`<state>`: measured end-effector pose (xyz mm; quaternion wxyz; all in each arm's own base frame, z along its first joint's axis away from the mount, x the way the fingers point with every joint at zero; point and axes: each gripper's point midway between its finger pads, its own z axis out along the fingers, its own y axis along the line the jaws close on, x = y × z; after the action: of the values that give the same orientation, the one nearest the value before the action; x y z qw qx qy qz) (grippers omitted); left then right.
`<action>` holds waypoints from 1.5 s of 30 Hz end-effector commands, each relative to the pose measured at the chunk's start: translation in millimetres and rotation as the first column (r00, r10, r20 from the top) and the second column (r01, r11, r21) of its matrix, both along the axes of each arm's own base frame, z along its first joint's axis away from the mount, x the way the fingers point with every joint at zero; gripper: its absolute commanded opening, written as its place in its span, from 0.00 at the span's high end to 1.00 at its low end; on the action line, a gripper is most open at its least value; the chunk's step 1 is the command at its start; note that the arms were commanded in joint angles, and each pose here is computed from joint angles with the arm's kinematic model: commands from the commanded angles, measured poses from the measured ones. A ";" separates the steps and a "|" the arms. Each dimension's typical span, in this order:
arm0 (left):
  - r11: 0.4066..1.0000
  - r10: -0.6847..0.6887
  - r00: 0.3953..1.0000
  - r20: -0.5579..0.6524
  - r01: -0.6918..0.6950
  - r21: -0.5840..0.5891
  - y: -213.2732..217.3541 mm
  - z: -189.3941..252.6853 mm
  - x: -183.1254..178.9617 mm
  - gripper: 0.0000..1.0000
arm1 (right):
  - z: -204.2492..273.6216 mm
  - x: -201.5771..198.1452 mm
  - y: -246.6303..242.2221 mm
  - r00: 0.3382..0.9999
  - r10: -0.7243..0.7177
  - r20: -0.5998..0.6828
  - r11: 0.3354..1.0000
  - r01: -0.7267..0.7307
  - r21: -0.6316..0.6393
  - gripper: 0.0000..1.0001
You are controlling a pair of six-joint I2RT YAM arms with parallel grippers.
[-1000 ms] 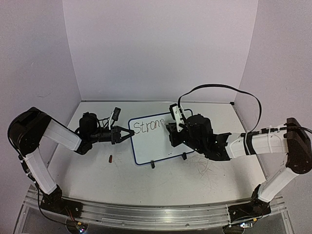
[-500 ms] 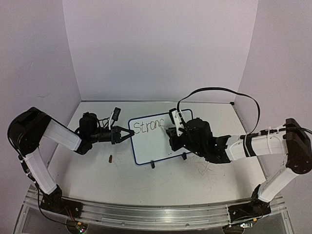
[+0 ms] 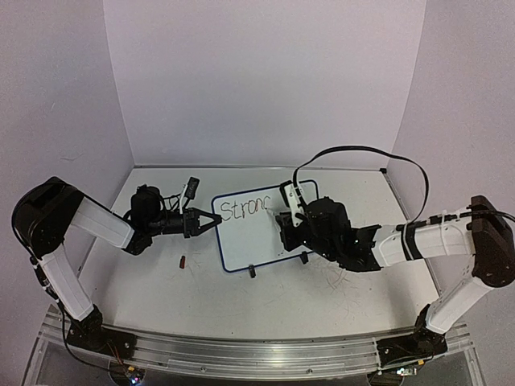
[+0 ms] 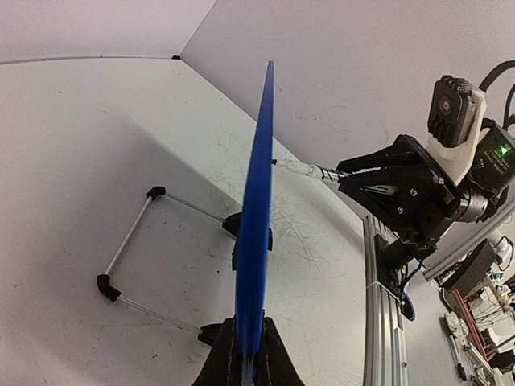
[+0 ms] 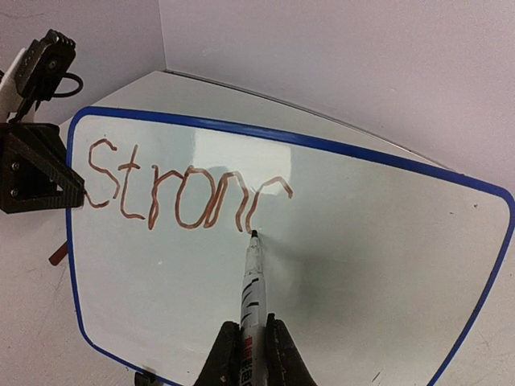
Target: Write a sentence on the whiteboard
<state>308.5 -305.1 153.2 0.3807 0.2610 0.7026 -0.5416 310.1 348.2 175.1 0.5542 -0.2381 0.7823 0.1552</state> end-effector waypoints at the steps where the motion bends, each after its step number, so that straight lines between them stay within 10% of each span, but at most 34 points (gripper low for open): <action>1: 1.000 -0.022 0.999 0.032 0.023 -0.011 -0.1 14.0 -6.5 1.00 | 18.2 11.6 -10.6 0.996 -0.084 0.036 0.996 0.083 0.029 1.00; 45: 1.000 -0.022 0.999 0.036 0.022 -0.001 0.5 12.1 -6.8 1.00 | -1.5 6.9 -9.1 0.998 -0.054 -0.021 0.998 0.054 0.010 1.00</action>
<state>307.3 -304.7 154.0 0.3784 0.2601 0.7055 -0.5399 323.3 341.6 189.1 0.5703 -0.2066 0.7811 0.1481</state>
